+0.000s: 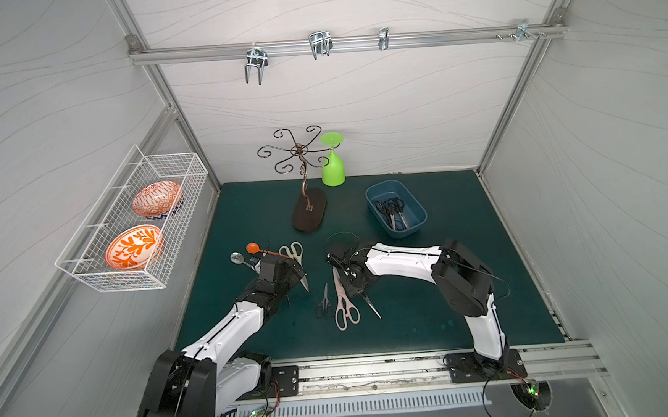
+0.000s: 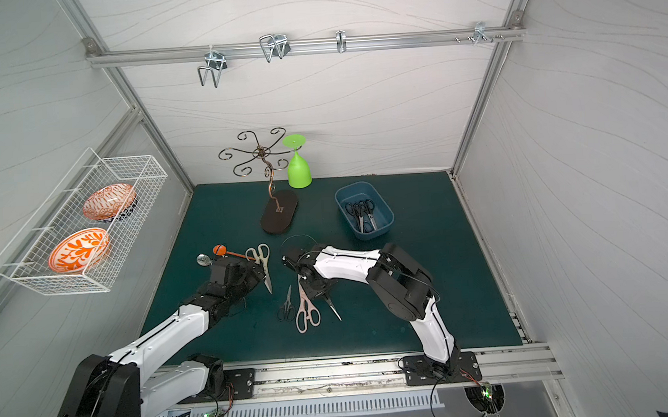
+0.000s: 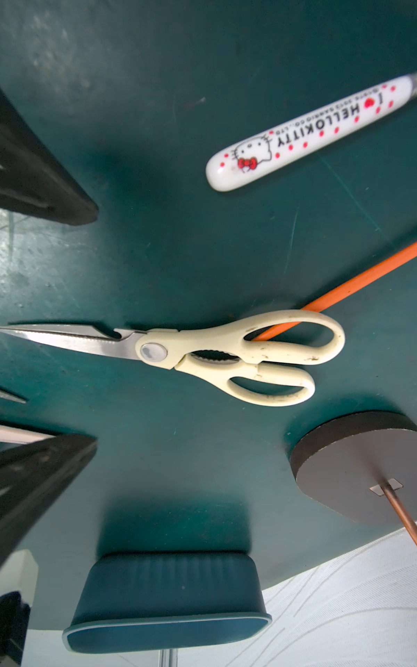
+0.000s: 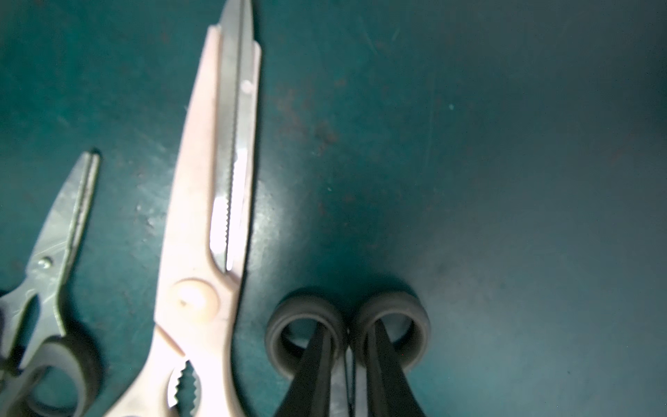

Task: Put the scissors into the storage box
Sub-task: Pick up the scissors from the center of the board.

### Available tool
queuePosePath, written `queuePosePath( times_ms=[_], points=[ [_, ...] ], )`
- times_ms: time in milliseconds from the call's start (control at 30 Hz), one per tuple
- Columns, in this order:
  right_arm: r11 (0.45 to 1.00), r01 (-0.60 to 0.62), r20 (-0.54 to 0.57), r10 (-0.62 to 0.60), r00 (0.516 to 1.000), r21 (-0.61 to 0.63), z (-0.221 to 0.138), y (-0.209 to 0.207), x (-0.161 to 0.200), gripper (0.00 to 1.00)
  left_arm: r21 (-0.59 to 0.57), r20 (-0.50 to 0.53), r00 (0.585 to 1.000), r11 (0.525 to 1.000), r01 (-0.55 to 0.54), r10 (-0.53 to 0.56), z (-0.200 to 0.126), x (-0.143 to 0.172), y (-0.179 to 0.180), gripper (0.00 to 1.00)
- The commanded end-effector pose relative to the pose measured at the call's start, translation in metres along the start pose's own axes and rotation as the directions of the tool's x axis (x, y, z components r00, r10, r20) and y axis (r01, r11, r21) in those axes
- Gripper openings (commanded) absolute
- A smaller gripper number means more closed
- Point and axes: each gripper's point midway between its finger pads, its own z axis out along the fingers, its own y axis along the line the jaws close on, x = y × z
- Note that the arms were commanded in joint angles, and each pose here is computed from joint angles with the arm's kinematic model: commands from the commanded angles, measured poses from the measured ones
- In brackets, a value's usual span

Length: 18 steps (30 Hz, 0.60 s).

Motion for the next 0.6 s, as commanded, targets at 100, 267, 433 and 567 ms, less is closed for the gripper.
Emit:
queuePosePath(
  times_ms=[100,267,433,567],
  points=[
    [0.998,0.014,-0.043,-0.011,0.999,0.059,0.008,-0.022,0.005,0.00,0.038,0.037,0.999,0.999,0.006,-0.007,-0.004,-0.014,-0.014,0.95],
    [0.999,0.024,0.040,-0.025,0.999,0.027,-0.037,-0.029,-0.020,0.00,0.038,0.038,0.999,0.999,0.006,-0.008,-0.004,-0.013,-0.013,0.95],
    [1.000,0.025,0.107,-0.026,0.994,0.014,-0.077,-0.046,-0.043,0.00,0.037,0.040,0.999,0.999,0.008,-0.010,-0.004,-0.013,-0.012,0.95],
    [1.000,-0.014,0.166,0.012,0.986,0.009,-0.099,-0.077,-0.067,0.00,0.040,0.037,0.999,0.999,0.012,-0.014,-0.003,-0.011,-0.011,0.95]
  ],
)
